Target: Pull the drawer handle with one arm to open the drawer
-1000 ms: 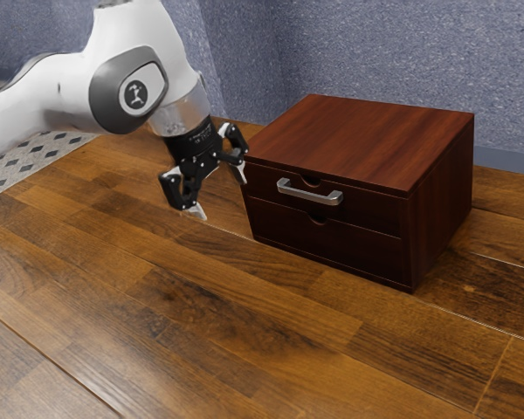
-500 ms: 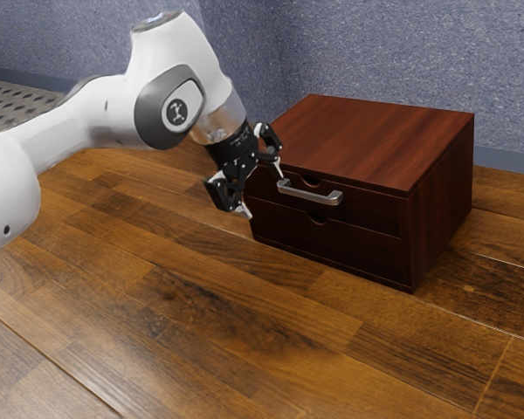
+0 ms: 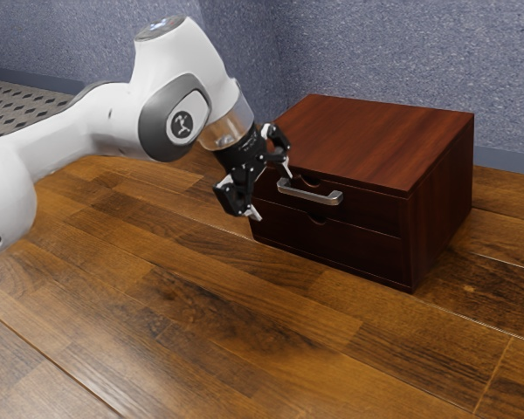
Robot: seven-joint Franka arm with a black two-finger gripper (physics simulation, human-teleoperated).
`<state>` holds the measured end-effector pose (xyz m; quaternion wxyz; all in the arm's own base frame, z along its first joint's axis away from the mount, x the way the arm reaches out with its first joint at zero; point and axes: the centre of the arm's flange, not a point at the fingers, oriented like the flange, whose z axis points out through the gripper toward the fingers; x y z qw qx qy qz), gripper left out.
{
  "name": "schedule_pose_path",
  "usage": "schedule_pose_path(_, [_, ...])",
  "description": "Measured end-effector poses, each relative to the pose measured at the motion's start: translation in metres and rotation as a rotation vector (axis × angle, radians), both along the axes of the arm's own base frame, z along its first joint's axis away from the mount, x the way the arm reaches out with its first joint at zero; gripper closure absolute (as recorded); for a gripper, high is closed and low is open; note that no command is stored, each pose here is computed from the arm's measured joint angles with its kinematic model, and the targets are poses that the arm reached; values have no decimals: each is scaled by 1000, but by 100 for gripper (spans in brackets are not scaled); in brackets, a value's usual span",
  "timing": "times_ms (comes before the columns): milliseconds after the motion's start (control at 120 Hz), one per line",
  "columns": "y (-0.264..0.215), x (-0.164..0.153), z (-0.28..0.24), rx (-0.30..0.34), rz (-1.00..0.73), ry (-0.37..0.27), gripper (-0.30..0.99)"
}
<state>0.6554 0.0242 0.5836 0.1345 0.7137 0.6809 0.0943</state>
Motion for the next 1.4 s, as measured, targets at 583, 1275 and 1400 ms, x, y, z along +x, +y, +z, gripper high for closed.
schedule_pose_path(583, [1,17,-19,3,-9,-32,0])
schedule_pose_path(1275, [-3,15,-27,1,-20,-33,55])
schedule_pose_path(1400, [-4,5,-30,2,-19,-23,58])
